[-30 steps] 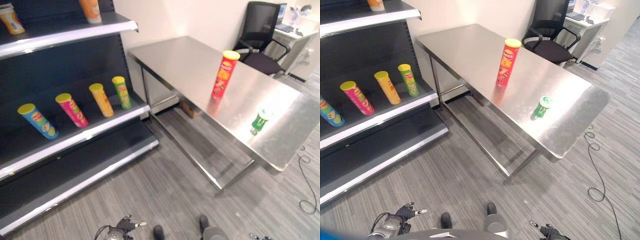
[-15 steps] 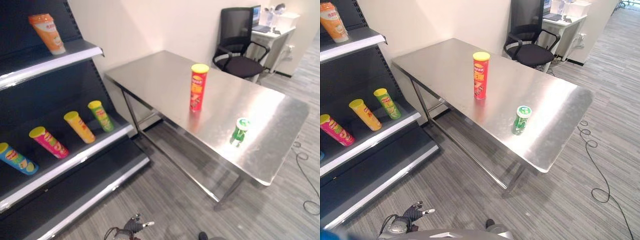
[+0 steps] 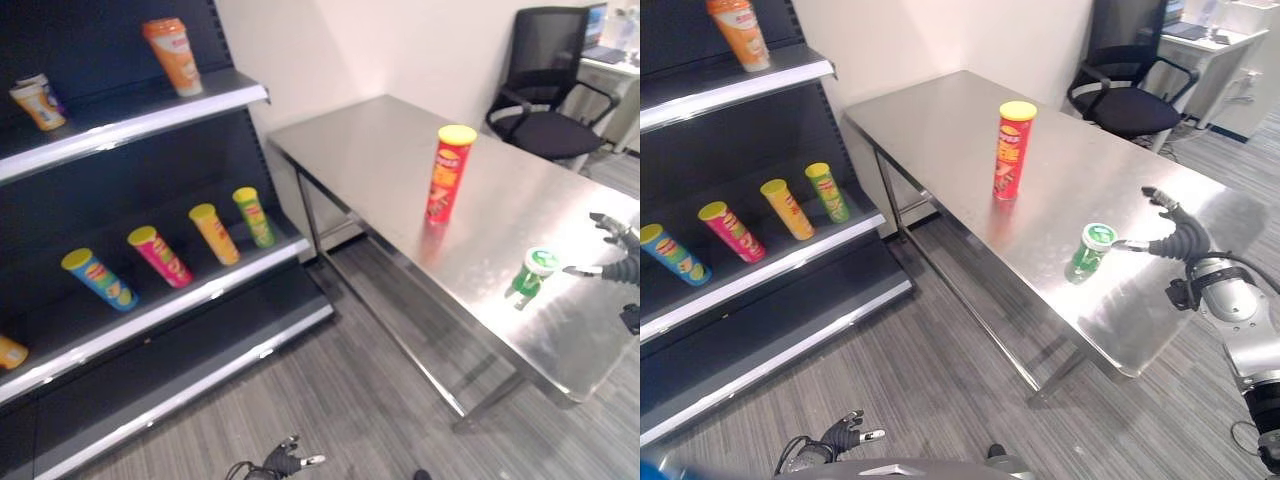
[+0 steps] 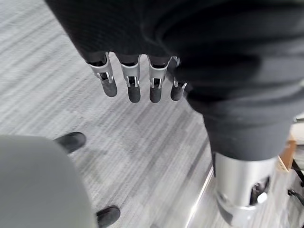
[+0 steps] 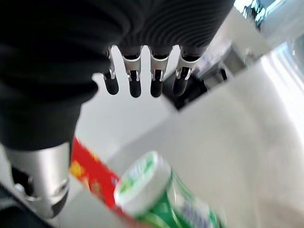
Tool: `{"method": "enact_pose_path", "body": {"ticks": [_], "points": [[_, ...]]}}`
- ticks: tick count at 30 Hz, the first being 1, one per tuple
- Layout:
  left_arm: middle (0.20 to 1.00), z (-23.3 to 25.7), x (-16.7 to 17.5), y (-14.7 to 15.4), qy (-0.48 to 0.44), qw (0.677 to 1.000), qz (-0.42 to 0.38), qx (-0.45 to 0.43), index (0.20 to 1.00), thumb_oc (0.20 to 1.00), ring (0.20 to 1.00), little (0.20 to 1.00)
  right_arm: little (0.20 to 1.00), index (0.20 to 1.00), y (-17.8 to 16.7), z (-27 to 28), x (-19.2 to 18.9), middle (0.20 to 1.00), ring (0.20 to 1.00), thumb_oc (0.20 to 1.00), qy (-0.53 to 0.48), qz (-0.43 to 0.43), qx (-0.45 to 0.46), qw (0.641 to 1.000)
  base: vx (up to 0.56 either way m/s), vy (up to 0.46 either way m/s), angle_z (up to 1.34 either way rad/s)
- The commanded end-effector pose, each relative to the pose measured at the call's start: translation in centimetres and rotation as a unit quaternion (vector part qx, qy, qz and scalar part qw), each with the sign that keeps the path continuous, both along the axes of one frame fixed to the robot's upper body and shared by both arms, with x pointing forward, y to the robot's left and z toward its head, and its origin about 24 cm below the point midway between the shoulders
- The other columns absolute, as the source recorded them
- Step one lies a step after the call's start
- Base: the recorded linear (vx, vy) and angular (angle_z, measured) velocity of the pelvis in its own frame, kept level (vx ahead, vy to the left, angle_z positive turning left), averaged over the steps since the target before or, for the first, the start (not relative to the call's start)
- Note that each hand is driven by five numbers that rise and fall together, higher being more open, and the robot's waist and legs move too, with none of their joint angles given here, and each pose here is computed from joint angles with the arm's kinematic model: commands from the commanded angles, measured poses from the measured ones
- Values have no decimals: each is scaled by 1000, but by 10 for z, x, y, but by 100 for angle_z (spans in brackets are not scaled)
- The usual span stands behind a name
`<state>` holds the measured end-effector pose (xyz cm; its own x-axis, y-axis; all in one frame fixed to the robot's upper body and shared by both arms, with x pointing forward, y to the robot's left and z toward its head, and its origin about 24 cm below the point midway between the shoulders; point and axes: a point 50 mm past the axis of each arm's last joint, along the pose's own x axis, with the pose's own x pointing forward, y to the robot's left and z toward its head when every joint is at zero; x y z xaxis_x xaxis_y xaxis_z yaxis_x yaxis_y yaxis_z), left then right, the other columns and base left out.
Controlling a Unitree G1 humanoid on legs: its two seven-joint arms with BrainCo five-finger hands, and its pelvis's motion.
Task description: Put the goods on the table back onto the shelves and tidy them up.
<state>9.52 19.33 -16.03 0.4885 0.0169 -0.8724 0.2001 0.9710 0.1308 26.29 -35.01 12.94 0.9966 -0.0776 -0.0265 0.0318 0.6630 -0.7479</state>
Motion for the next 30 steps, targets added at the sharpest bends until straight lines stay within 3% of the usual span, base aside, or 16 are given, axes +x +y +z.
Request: {"method": "enact_pose_path", "body": {"ticks": [1,11,30], "points": [[1000,11,29,26,-36,999,8,32,1000,1000,1000,1000,1000,1000,0,10,10,1000,1000,1000,-12,7,-17,1000,1,-48,19],[1000,6,15,27,-13,999,18,32,1000,1000,1000,1000,1000,1000,0,-13,10,1000,1000,1000,25,-10,-35,999,10,-46,16],[1000,7,19,26,-25,998,26,42,1000,1000,1000,1000,1000,1000,12,-12,22,1000,1000,1000,-55,-47,-31,997,1,-7,1]]}}
